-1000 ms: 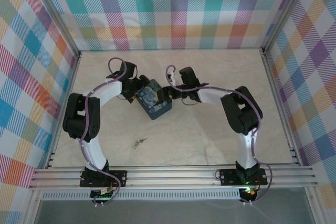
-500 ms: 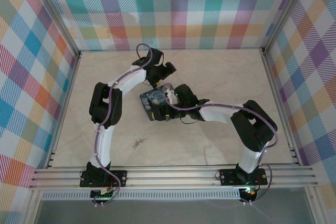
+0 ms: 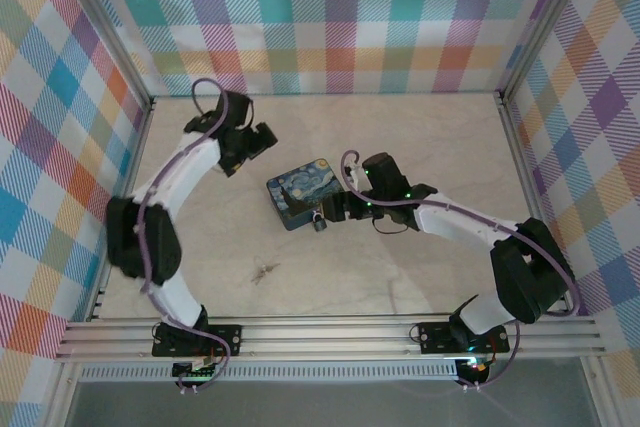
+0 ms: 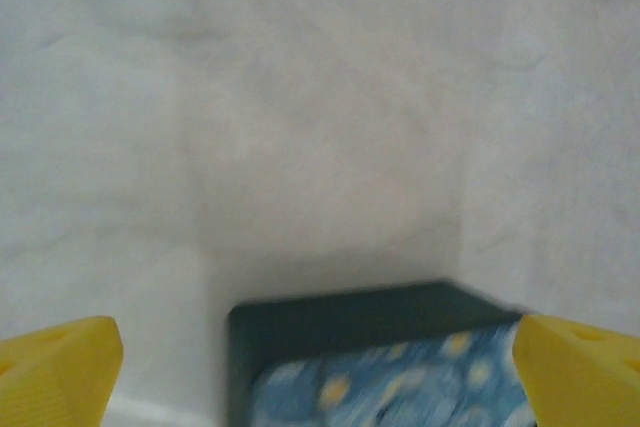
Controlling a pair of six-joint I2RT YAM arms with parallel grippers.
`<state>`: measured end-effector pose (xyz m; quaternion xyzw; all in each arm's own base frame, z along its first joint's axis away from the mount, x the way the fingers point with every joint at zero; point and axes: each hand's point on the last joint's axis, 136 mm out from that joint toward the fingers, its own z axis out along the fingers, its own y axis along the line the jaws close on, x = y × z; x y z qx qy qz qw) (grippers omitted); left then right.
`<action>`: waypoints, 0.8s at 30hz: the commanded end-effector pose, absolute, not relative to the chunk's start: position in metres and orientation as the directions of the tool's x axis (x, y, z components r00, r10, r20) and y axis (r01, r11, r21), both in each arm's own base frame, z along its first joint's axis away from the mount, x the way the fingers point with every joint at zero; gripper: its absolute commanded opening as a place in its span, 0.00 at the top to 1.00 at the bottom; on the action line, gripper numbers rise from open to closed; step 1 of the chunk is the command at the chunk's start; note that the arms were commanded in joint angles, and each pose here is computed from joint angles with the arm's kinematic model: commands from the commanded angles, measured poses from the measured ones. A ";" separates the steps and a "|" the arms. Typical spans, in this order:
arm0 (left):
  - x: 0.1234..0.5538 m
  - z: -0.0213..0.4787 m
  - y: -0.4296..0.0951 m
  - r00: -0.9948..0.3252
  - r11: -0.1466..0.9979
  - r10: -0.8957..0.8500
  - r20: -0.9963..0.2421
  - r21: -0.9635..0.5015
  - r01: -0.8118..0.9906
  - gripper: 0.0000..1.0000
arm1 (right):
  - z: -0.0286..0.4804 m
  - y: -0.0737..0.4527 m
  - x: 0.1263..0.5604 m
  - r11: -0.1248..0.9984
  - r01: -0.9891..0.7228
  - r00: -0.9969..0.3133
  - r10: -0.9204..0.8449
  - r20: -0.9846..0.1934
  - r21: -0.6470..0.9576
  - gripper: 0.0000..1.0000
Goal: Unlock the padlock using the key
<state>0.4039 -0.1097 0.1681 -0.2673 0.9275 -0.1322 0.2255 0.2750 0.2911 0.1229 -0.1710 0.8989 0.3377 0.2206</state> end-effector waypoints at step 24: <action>0.186 0.052 -0.132 -0.968 0.992 -0.091 -0.232 0.063 -0.108 0.61 | 0.103 0.269 0.266 0.774 -0.347 -0.876 -0.066 -0.477 0.530 0.51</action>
